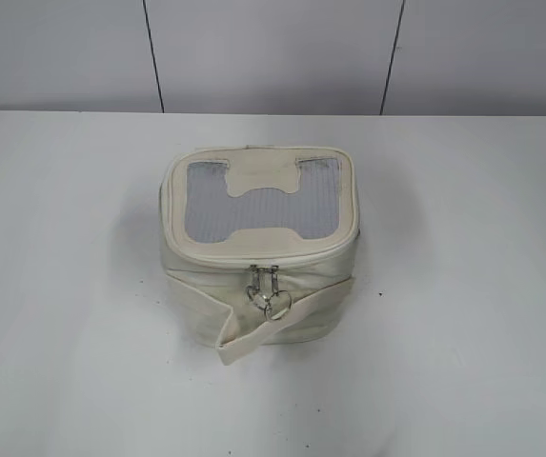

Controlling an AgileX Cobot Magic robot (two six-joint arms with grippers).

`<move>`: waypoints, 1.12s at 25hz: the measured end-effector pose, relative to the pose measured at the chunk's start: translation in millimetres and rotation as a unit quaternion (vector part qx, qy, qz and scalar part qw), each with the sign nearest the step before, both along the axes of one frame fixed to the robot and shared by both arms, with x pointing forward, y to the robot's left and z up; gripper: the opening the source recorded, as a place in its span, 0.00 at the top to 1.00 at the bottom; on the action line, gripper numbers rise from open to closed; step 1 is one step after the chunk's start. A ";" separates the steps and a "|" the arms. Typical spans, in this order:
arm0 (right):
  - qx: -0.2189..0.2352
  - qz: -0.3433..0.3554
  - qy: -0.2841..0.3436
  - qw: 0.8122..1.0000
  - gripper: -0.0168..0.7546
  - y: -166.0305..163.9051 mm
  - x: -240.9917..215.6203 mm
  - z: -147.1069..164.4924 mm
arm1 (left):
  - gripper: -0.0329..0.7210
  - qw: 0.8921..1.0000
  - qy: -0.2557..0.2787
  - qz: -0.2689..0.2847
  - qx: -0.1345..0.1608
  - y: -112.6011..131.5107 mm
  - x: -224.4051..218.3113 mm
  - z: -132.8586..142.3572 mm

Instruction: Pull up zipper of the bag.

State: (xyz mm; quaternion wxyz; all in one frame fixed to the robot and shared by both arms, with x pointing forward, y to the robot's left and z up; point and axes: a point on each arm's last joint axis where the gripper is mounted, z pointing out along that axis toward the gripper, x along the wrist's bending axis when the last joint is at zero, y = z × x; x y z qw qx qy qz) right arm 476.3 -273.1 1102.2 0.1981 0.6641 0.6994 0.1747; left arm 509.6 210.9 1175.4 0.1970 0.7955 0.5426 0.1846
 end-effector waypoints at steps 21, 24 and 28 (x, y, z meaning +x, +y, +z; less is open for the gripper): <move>0.051 0.042 -0.121 0.991 0.30 -16.2 -180.7 -40.3 | 0.59 0.986 -0.134 -0.001 -0.095 74.2 -226.4 -90.6; 0.061 0.062 -0.144 0.986 0.30 -15.3 -198.6 -50.8 | 0.59 0.980 -0.169 -0.019 -0.105 79.0 -245.6 -99.3; 0.069 0.073 -0.199 0.975 0.30 -16.4 -217.0 -48.7 | 0.59 0.971 -0.205 -0.032 -0.122 83.1 -263.6 -108.2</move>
